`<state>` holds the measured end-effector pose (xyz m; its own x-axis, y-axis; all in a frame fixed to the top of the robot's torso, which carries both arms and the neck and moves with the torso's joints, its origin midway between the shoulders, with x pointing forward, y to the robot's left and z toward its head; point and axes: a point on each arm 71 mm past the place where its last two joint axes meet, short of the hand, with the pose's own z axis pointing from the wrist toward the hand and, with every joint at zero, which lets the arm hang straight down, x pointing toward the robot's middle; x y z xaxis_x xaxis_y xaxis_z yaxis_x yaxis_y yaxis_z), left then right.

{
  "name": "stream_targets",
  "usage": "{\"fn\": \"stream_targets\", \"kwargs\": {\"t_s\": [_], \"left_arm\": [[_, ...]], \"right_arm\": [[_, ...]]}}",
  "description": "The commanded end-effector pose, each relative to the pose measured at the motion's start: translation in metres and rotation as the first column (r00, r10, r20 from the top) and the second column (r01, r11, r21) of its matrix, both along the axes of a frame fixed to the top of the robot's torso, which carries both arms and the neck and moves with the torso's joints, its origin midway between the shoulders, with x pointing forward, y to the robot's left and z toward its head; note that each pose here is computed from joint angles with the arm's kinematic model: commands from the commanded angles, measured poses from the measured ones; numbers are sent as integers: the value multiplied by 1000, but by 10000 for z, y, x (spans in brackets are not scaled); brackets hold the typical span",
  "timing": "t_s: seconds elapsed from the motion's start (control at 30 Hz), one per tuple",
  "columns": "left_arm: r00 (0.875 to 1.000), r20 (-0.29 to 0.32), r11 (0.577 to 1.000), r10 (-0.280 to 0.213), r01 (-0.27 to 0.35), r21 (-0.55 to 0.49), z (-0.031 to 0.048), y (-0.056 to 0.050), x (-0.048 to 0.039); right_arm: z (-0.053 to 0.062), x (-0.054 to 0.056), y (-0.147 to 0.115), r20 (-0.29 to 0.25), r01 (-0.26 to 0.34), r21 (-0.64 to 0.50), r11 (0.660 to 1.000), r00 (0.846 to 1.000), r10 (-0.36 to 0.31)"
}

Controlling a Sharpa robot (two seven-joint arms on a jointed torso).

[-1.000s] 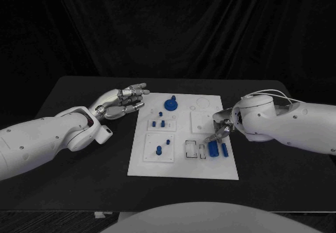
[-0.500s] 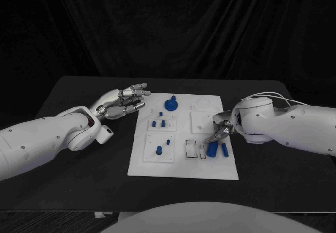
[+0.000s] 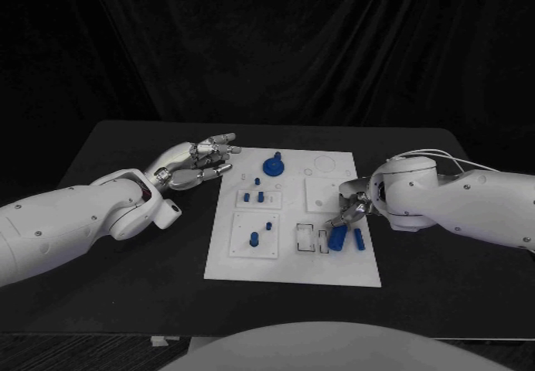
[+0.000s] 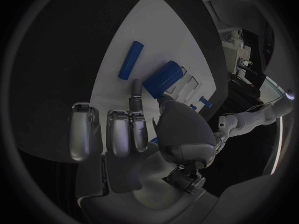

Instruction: Assemble the parts on the task board

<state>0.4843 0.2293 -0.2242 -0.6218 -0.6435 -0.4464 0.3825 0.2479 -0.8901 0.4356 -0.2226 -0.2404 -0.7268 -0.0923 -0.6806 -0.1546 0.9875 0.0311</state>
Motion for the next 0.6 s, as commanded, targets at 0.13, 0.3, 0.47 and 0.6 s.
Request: {"fn": "stream_targets", "kwargs": {"t_s": [0.13,0.3,0.47,0.6], "left_arm": [[1000,-4,1000,-7,7,-15,-2,-13,-7],[1000,-5,1000,-7,7,-14,-6,-10,-8],[1000,-7,1000,-7,7,-14,-12,-10,-9],[1000,-8,1000,-7,7,-14,-17,-9,-11]], "right_arm": [[5,1,-5,19,34,40,999,999,-35],[18,6,-7,37,39,65,997,998,-42],[30,10,-3,52,42,84,996,998,-46],[38,11,-3,62,44,95,995,997,-50]]}}
